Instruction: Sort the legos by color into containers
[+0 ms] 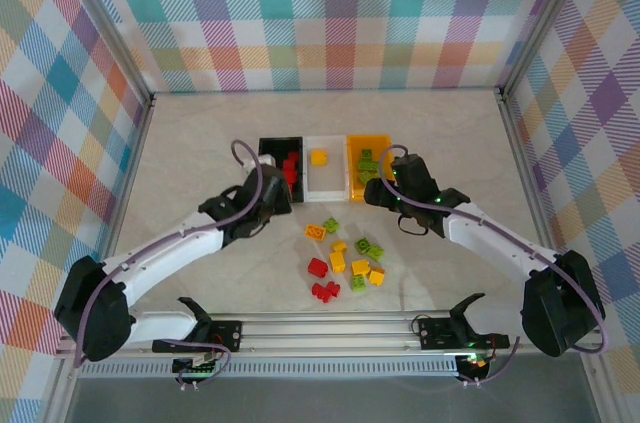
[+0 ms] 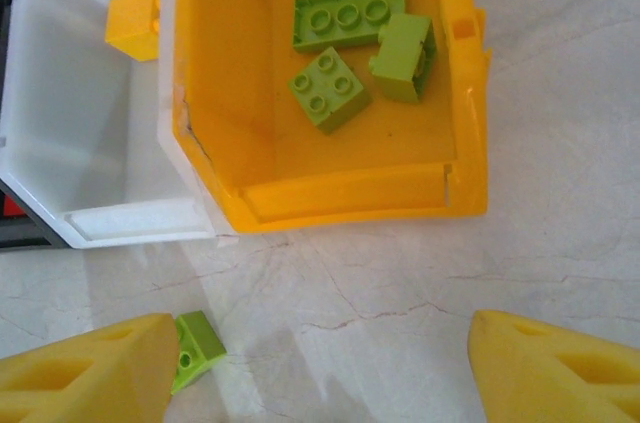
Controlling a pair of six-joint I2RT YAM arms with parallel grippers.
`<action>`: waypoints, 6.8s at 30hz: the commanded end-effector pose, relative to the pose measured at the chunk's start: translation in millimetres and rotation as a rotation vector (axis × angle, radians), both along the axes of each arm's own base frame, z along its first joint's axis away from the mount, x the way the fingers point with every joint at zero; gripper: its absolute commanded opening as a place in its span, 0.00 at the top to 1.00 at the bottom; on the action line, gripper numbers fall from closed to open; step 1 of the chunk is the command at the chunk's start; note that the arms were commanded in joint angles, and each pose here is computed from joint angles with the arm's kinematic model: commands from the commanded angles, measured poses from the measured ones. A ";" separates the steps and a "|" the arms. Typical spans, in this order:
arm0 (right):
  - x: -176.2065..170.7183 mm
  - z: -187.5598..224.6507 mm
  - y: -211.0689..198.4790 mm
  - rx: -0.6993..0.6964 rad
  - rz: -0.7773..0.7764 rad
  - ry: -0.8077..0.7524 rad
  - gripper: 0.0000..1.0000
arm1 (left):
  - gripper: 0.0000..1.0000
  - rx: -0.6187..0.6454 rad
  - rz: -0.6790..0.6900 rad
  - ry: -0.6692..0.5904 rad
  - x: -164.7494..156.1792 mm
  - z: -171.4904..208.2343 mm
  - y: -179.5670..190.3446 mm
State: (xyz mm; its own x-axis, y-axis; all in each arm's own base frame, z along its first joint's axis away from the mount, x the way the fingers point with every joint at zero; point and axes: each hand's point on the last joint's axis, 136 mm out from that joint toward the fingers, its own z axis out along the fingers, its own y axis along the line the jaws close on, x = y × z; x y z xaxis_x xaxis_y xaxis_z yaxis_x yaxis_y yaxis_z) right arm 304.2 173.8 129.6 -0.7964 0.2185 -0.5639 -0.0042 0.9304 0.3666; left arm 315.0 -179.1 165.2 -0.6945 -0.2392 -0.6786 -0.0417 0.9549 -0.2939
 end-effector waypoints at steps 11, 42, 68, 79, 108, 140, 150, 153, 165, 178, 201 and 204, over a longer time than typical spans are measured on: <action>-19.4 -3.4 5.5 0.029 0.038 0.026 0.24 | 0.73 0.194 0.093 0.122 103.7 -24.4 23.2; -160.6 -100.9 4.4 -0.161 0.123 0.304 0.30 | 0.00 -0.156 -0.144 0.010 -73.3 20.4 -15.8; -171.7 -82.6 1.4 -0.160 0.171 0.285 0.29 | 0.00 -0.173 -0.119 -0.007 -96.4 14.0 11.8; -160.5 -96.9 13.9 -0.183 0.152 0.279 0.28 | 0.00 -0.141 -0.099 0.008 -94.9 4.1 16.0; -18.4 19.5 98.3 -0.097 0.259 0.016 0.70 | 0.02 -0.113 -0.163 0.057 -106.4 -16.3 14.3; 28.4 47.1 80.4 0.019 0.133 -0.081 0.23 | 0.16 0.187 -0.493 0.087 -71.4 -94.1 -92.8; 12.7 55.7 61.1 0.032 0.105 -0.113 0.22 | 0.20 0.340 -0.449 0.087 -52.0 -119.8 -87.0; 10.8 59.1 57.7 0.037 0.095 -0.123 0.22 | 0.27 0.359 -0.459 0.101 -51.0 -129.2 -88.9; 3.8 65.6 45.7 0.036 0.071 -0.145 0.22 | 0.55 0.269 -0.451 0.075 -59.6 -108.2 -86.9; -27.8 28.8 22.0 0.045 0.037 -0.074 0.22 | 0.57 0.116 -0.338 0.001 8.7 -10.6 -88.9; -99.8 -55.6 5.0 0.027 0.140 0.174 0.23 | 0.00 -0.053 -0.335 -0.025 60.7 67.4 -134.4; -104.8 -64.6 7.8 0.015 0.164 0.193 0.23 | 0.00 -0.094 -0.372 -0.059 21.6 80.1 -130.5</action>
State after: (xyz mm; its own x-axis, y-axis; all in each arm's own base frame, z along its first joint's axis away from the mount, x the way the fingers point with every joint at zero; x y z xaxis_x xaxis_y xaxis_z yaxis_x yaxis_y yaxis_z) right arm 206.5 176.6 71.7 -0.9011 0.1074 -0.4202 -0.0671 0.9226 0.3798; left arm 369.7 -303.9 213.2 -0.7346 -0.0103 -0.6784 0.2628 0.9175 -0.2984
